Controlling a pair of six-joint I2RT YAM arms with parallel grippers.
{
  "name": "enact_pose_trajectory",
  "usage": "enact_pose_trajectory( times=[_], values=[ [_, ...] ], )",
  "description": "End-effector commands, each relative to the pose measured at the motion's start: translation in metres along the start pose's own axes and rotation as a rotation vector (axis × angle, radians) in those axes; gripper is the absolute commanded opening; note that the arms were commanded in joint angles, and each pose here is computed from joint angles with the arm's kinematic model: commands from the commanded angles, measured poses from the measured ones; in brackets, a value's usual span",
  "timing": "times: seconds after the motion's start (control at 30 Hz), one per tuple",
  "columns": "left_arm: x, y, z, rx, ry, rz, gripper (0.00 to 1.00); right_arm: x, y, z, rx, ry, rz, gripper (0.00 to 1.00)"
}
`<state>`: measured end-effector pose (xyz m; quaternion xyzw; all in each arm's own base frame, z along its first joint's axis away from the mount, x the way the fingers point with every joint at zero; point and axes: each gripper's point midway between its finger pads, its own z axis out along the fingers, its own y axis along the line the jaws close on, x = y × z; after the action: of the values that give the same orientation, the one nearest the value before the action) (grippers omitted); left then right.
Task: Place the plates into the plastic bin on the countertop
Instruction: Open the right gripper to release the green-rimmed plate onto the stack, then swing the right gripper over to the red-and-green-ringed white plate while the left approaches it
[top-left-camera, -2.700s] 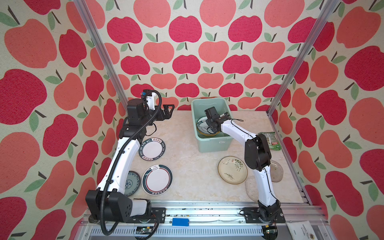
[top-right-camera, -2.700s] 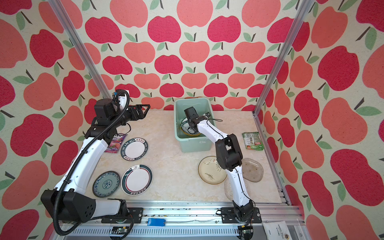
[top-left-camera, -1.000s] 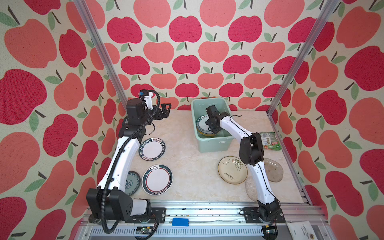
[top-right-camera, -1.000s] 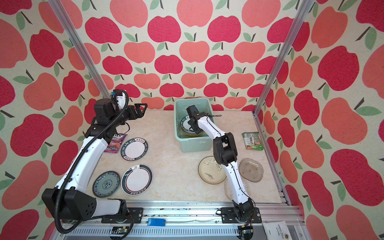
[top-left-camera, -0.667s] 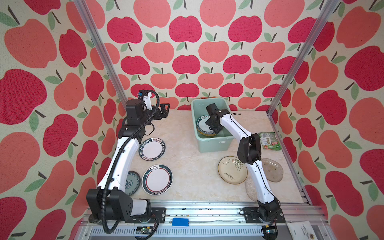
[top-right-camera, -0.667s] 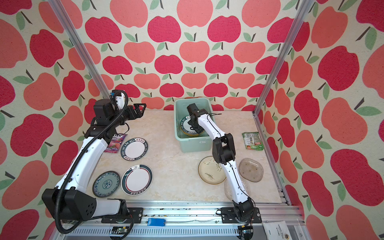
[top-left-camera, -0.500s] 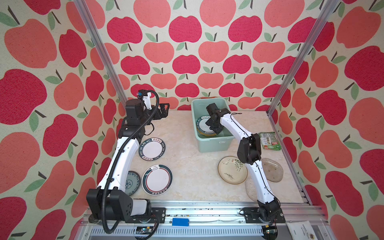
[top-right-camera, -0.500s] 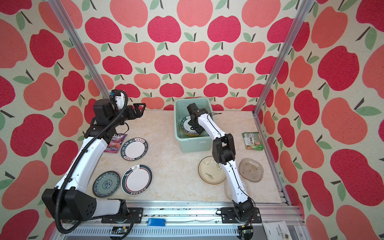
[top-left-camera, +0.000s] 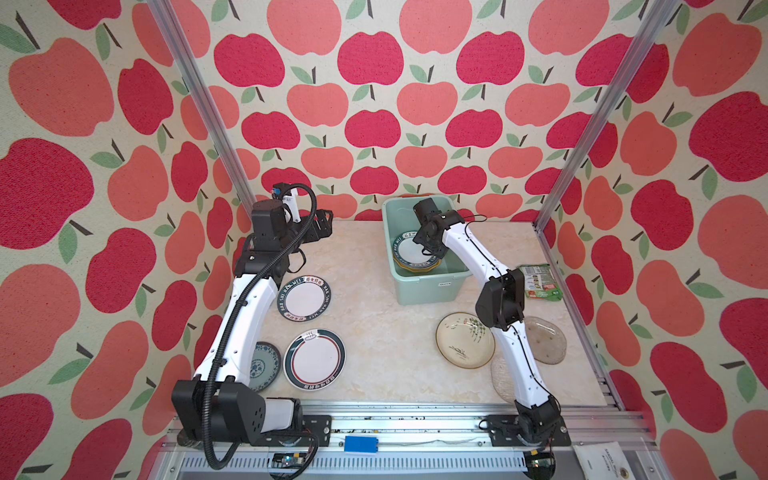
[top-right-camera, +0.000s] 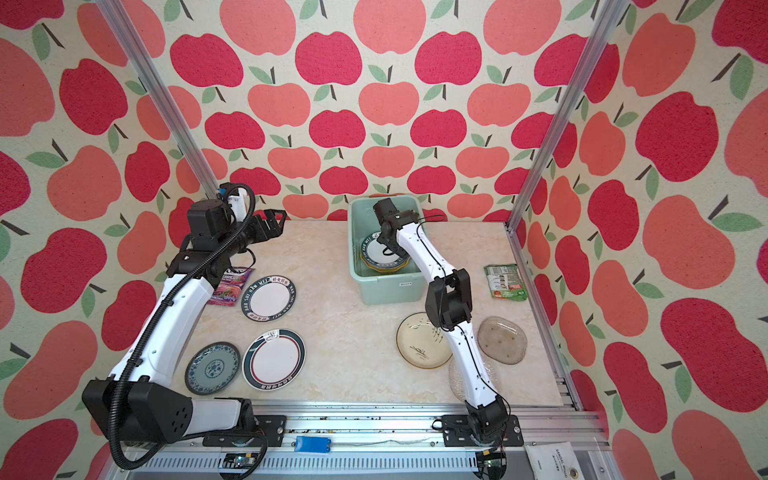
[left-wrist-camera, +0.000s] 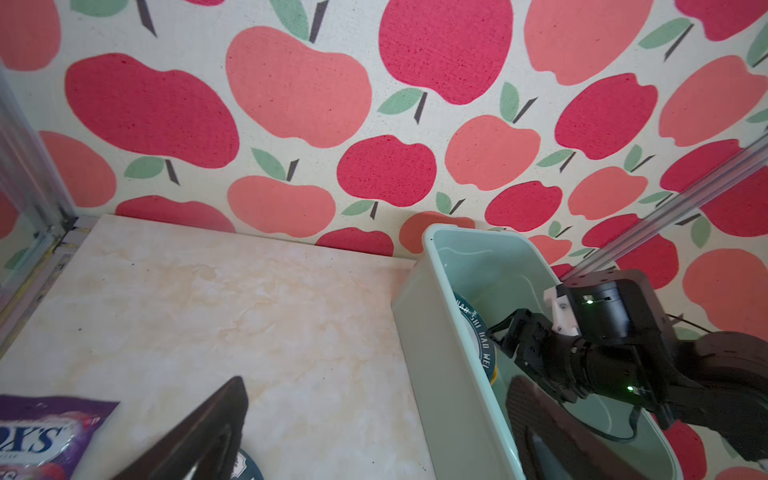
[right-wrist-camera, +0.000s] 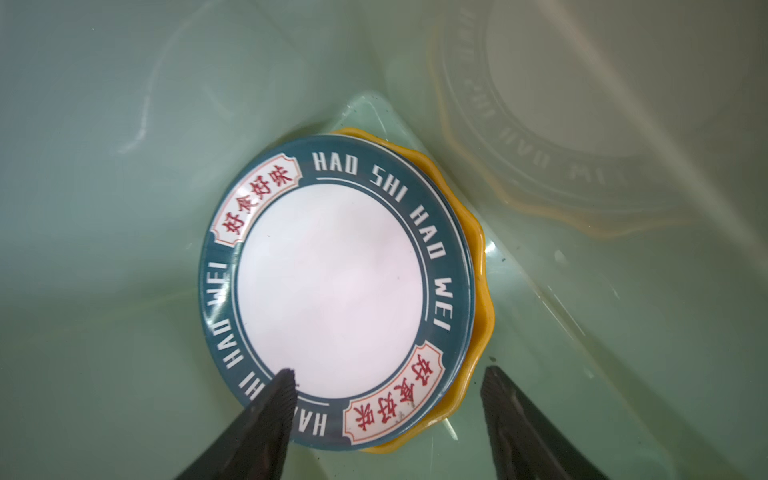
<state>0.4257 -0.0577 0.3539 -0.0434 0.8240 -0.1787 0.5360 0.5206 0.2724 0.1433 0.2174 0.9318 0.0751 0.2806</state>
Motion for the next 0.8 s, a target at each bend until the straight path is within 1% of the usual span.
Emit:
enact_pose_trajectory(
  times=[0.0,0.13,0.23,0.33,0.37,0.43,0.53,0.6,0.7,0.77],
  values=[
    [0.017,0.037,-0.025,-0.230,0.108,-0.051,0.99,-0.046,0.044,-0.075,-0.179,-0.211,-0.210,0.73],
    [0.043,0.052,-0.045,-0.328,0.229,-0.106,0.99,-0.048,0.076,-0.116,-0.363,-0.339,-0.399,0.72],
    [0.059,0.055,-0.060,-0.363,0.302,-0.155,0.99,-0.042,0.095,-0.149,-0.517,-0.444,-0.502,0.70],
    [0.079,0.058,-0.075,-0.395,0.383,-0.232,0.99,-0.029,0.110,-0.178,-0.685,-0.497,-0.593,0.67],
    [0.086,0.060,-0.078,-0.405,0.411,-0.272,0.99,-0.023,0.114,-0.188,-0.744,-0.498,-0.621,0.67],
    [0.105,0.067,-0.088,-0.441,0.475,-0.387,0.99,-0.004,0.125,-0.211,-0.884,-0.496,-0.706,0.66],
    [0.130,0.081,-0.100,-0.487,0.527,-0.571,0.99,0.031,0.137,-0.233,-1.027,-0.455,-0.829,0.65],
    [0.147,0.092,-0.109,-0.522,0.536,-0.695,0.99,0.061,0.145,-0.247,-1.144,-0.400,-0.902,0.65],
    [0.167,0.109,-0.124,-0.580,0.517,-0.858,0.99,0.101,0.151,-0.259,-1.277,-0.328,-0.979,0.64],
    [0.179,0.117,-0.131,-0.609,0.497,-0.943,0.99,0.129,0.153,-0.258,-1.311,-0.262,-1.044,0.64]
  ],
)
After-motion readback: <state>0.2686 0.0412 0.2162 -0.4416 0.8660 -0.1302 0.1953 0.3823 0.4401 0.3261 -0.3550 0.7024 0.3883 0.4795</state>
